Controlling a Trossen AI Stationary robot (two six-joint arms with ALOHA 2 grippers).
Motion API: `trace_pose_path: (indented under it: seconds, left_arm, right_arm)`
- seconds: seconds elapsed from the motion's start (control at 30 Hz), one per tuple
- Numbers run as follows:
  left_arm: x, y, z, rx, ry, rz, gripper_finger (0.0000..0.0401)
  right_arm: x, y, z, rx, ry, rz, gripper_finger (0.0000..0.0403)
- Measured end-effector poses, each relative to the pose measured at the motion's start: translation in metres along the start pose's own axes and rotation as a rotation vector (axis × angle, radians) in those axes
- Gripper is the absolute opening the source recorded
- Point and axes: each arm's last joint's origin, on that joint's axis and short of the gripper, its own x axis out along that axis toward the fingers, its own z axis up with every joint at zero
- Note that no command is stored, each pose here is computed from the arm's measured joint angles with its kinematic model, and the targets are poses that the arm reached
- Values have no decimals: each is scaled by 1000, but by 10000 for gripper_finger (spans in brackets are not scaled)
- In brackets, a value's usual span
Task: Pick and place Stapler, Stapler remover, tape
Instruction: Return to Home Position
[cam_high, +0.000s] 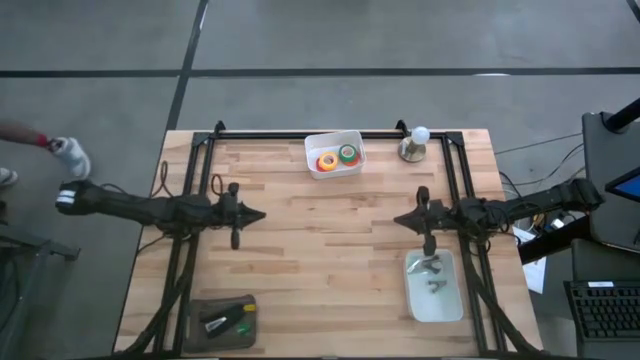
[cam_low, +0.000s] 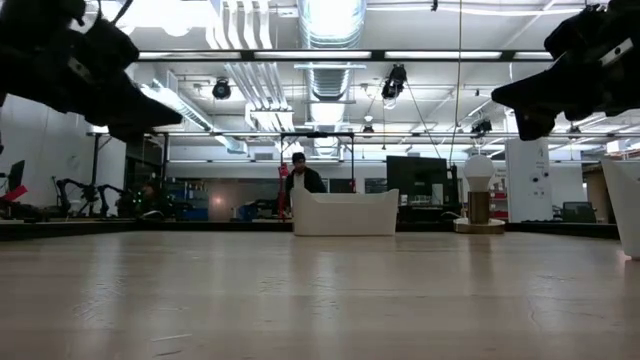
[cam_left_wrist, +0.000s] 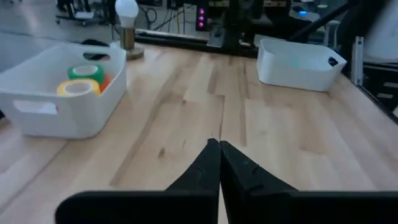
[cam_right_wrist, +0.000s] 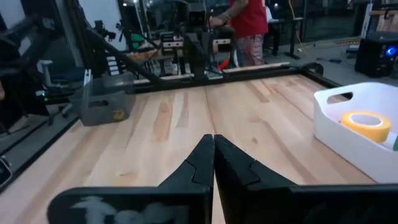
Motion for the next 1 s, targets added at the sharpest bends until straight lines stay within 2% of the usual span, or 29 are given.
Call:
trace_pose_path:
  seconds: [0.2, 0.33, 0.47, 0.83, 1.0]
  left_arm:
    - [-18, 4, -7, -22, 49, -8, 4]
    - [-26, 7, -10, -74, 35, -9, 6]
    - [-32, 8, -11, -66, -21, -20, 4]
    - [-37, 12, -14, 4, -43, 46, 24]
    - [-36, 12, -16, 7, -28, 48, 22]
  right_arm:
    - [-2, 0, 3, -53, -33, -10, 8]
    - [-4, -1, 2, -9, -17, -11, 8]
    - [-9, -3, -3, 24, 39, -12, 8]
    - [-17, -5, -7, -172, 68, -39, 8]
    - [-16, -6, -8, -178, 78, -44, 8]
